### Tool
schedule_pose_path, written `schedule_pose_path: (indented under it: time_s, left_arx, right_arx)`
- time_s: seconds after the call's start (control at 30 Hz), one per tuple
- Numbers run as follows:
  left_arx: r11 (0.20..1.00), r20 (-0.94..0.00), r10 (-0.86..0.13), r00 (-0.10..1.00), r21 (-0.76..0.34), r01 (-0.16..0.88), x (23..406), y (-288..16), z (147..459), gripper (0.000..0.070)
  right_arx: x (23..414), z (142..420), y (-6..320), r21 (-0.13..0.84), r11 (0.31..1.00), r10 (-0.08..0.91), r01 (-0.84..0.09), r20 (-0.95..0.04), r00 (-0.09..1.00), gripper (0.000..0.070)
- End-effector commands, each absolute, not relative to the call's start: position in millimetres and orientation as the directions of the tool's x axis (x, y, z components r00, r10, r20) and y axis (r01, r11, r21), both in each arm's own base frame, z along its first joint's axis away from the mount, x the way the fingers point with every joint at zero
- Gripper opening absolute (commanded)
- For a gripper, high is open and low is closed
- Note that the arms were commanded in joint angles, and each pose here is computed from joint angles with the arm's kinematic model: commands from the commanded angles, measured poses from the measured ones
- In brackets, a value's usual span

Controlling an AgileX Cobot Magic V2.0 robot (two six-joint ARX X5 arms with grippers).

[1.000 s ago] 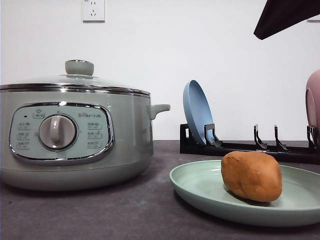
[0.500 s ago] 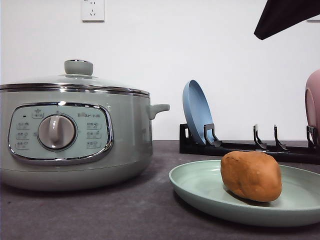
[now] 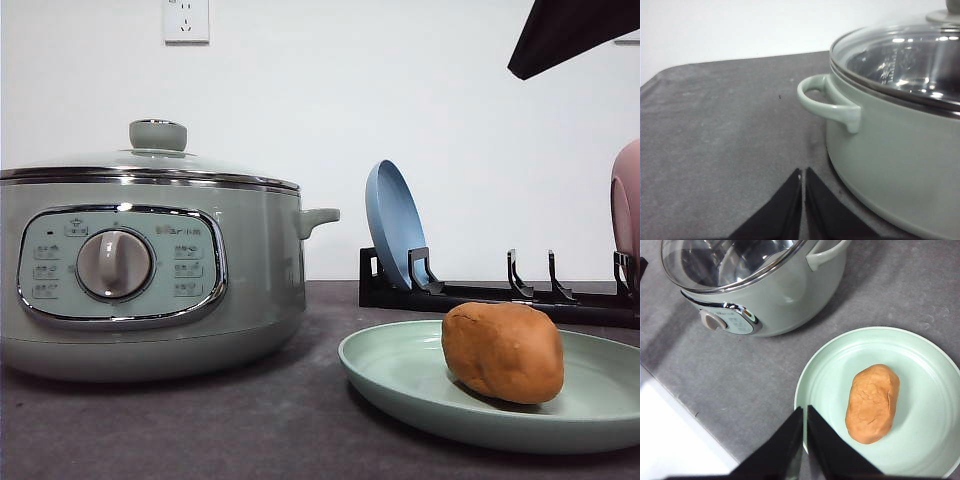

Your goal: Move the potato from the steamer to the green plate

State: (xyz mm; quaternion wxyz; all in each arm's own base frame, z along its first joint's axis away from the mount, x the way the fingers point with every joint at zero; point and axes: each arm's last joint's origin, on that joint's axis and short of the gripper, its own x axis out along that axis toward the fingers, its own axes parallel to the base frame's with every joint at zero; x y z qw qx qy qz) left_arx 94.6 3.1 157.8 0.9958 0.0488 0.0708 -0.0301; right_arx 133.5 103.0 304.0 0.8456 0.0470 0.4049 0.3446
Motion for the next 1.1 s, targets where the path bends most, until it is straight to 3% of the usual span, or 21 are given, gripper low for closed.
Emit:
schedule_pose_path:
  time_s: [0.0,1.07]
  left_arx:
    - [0.994,-0.161,-0.049,0.986,0.091,0.064,95.6,3.4,151.1,0.0003]
    - [0.994,-0.172,-0.048,0.984,0.089,0.064,95.5,3.4,149.8,0.0003]
  right_arx:
    - [134.7,308.7,104.9,0.351,0.749,0.63,-0.562,-0.64,0.44,0.0]
    - [134.7,308.8,104.9,0.351,0.749,0.63,-0.562,-0.639,0.441,0.0]
